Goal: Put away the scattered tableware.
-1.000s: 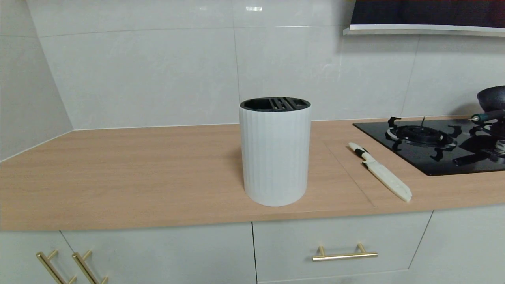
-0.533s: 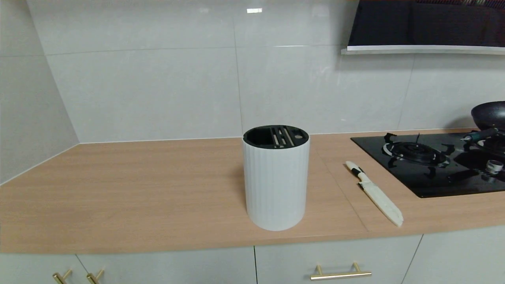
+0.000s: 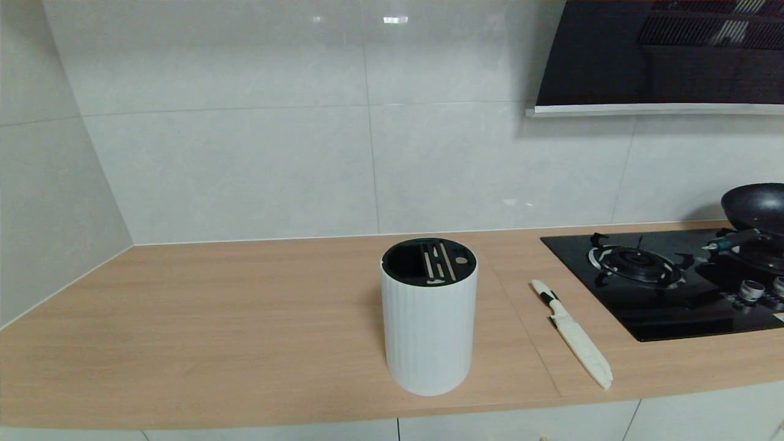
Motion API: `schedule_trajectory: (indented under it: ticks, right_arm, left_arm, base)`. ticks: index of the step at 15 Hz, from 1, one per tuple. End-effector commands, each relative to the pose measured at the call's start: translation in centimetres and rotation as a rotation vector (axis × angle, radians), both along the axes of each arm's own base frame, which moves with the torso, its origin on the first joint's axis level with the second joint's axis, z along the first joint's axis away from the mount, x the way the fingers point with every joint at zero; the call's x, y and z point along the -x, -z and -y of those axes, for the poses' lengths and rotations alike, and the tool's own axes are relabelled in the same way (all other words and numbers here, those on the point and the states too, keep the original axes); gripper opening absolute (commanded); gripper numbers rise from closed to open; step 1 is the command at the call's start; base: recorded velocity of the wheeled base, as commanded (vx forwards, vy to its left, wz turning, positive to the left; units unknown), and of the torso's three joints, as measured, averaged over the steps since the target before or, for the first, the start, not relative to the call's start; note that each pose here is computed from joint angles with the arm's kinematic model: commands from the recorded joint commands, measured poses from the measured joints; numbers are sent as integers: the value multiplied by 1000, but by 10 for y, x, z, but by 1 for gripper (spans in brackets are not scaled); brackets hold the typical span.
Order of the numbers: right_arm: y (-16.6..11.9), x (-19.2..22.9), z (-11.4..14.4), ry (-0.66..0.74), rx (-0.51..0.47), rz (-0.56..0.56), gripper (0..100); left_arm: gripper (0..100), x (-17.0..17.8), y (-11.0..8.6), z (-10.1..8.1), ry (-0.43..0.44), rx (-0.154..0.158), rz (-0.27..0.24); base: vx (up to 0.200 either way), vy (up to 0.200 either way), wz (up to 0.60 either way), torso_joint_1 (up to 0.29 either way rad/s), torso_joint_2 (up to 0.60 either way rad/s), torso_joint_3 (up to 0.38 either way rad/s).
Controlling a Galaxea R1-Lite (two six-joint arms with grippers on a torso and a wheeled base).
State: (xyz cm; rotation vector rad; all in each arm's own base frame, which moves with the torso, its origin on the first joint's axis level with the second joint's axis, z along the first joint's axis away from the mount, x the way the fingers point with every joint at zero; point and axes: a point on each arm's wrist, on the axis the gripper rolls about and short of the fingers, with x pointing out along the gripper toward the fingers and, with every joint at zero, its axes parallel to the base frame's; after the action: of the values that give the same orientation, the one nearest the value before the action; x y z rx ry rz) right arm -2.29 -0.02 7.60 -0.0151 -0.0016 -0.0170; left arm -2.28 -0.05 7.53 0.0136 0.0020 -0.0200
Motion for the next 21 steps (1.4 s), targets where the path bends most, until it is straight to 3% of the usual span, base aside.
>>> schedule_trajectory:
  ticks: [1,11,21]
  right_arm:
    - [0,0,0,0,0,-2,100]
    - [0,0,0,0,0,-2,100]
    - [0,0,0,0,2,-2,100]
  left_arm:
    - [100,0,0,0,0,0,1]
    - [100,0,0,0,0,0,1]
    - [100,0,0,0,0,0,1]
  base:
    - [0,0,0,261,-559,-295]
    - [0,0,0,244,-516,-270]
    - [0,0,0,5,-8,-5]
